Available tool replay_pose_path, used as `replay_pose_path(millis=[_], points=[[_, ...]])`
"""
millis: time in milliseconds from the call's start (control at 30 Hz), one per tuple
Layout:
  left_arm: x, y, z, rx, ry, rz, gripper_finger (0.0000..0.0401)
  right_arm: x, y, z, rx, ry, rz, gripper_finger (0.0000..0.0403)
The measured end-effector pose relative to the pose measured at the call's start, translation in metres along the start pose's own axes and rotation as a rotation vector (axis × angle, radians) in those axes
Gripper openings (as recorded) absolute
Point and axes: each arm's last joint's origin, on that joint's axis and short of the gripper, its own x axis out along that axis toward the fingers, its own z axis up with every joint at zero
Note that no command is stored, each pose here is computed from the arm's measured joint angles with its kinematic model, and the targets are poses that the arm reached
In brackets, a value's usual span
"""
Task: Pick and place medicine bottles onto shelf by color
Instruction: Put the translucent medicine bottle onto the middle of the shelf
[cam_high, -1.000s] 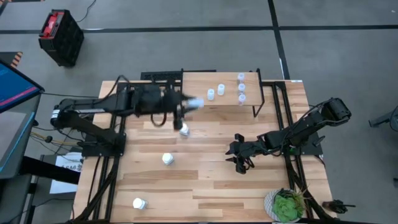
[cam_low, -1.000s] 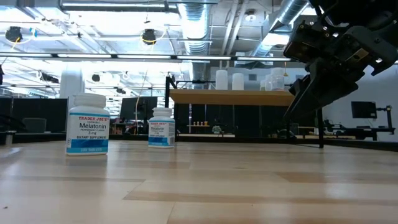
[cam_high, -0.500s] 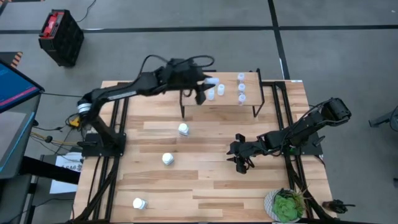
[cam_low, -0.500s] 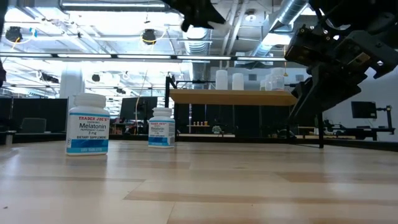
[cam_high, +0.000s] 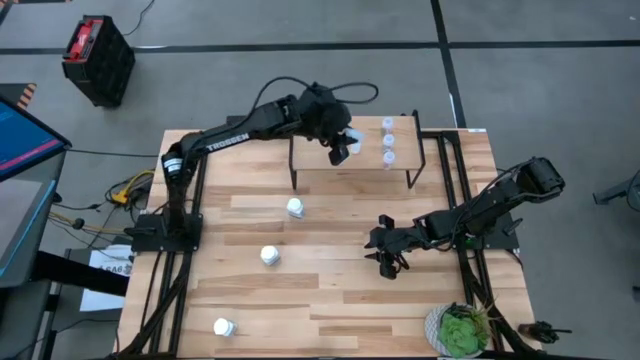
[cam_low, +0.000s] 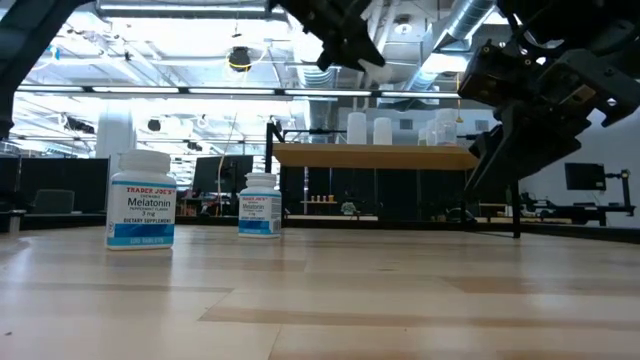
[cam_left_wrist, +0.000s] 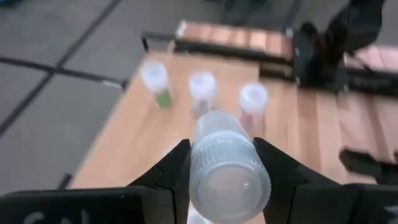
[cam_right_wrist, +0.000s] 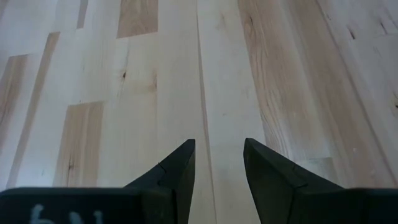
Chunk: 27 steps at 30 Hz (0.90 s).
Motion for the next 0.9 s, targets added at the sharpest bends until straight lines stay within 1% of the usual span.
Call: replay_pose_path(millis=[167, 367, 467, 567, 700, 867, 900], points=[[0.001, -0.008, -0.011, 0.042, 0.120, -0.030, 0.0112, 0.000, 0.000, 0.000, 0.000, 0.001, -0.001, 0.0159], [-0.001, -0.015, -0.023, 0.049, 0.247, -0.055, 0.0112, 0.000, 0.000, 0.000, -0.001, 0.001, -0.001, 0.0159], [-0.003, -0.019, -0.031, 0.076, 0.336, -0.076, 0.0112, 0.000, 0.000, 0.000, -0.001, 0.001, -0.001, 0.0159], [-0.005, -0.019, -0.036, 0.082, 0.393, -0.072, 0.0112, 0.000, 0.000, 0.000, -0.001, 0.002, -0.001, 0.0159], [-0.007, -0.018, -0.040, 0.083, 0.442, -0.021, 0.0112, 0.000, 0.000, 0.000, -0.002, 0.002, -0.001, 0.0159], [0.012, -0.013, -0.052, 0.127, 0.519, 0.129, 0.0121, 0.000, 0.000, 0.000, -0.002, 0.002, 0.000, 0.0159], [0.016, -0.011, -0.052, 0.125, 0.513, 0.147, 0.0121, 0.000, 0.000, 0.000, -0.003, 0.005, -0.002, 0.0159]])
